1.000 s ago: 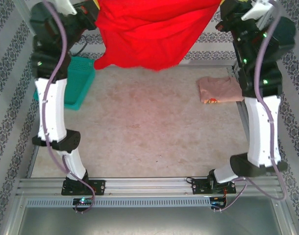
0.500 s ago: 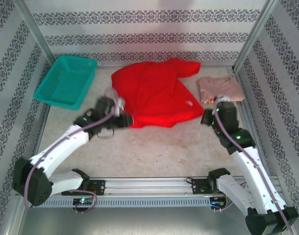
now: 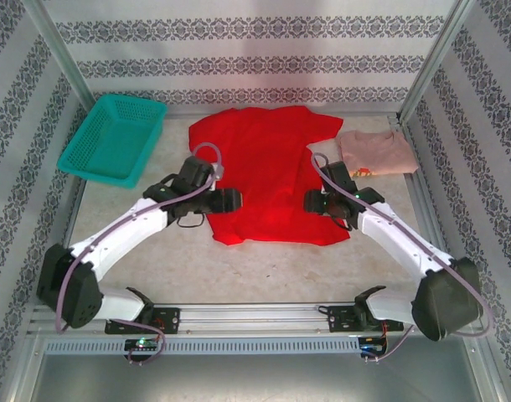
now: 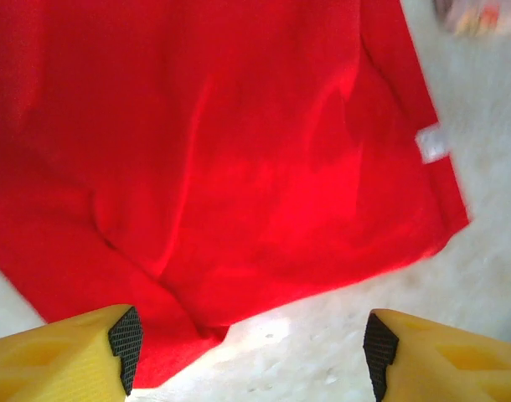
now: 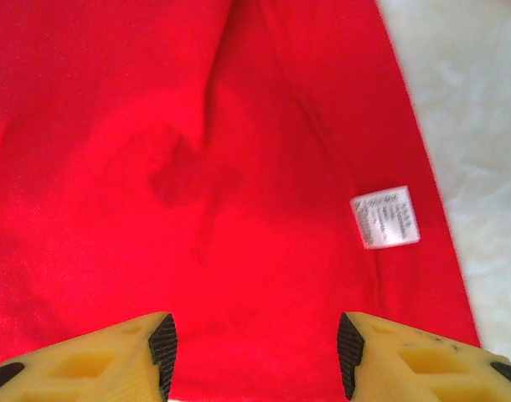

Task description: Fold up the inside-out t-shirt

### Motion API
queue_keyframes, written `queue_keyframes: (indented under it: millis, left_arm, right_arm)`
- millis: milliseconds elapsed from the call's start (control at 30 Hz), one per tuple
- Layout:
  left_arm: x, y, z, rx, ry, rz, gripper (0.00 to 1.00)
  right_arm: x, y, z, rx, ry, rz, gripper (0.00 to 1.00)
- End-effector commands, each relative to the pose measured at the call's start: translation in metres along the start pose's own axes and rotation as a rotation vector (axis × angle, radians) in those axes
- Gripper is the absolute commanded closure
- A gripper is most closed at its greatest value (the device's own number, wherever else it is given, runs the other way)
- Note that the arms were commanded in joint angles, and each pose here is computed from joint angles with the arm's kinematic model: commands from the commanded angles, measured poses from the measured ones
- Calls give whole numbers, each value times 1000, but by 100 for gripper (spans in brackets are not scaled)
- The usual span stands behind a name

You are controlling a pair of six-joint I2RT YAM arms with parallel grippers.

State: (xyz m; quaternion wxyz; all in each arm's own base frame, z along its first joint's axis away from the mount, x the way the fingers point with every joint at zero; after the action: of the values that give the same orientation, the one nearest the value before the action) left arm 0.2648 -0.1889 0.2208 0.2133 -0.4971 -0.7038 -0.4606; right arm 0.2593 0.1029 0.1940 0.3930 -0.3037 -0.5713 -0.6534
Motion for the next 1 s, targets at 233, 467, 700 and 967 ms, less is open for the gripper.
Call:
queue_keyframes:
  millis: [233,467,700,967]
  left_arm:
    - [-82,-63,-66,-1075,-22,168,33]
    - [-128,-70,-58,-1208,-1,336,41]
    - [-149,-54,-49,-1160,48,331,88]
    - [-84,6,-67,-669,-365,203,100]
  right_arm:
    - [15,5,-37,-139,104,-33,42]
    - [11,-8,-45,-166,114,-8,42]
    - [17,-9,-45,-170,129,-18,41]
    - [43,-30,-22,-63,291,-96,40]
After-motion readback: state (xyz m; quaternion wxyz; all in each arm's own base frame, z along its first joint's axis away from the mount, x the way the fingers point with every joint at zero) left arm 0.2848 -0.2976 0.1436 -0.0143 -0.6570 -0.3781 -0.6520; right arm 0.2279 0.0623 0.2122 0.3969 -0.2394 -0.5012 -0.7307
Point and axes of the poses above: each hand's point on the last joint's axis, 136 mm out from that joint toward the fingers, its own x axis back along the fingers, its own z axis along the line the jaws close on, y = z × x, the point moved 8 cm from there along x, back along the fingers, and after that the axes turned 4 degrees about x, right-handed, at the moved point
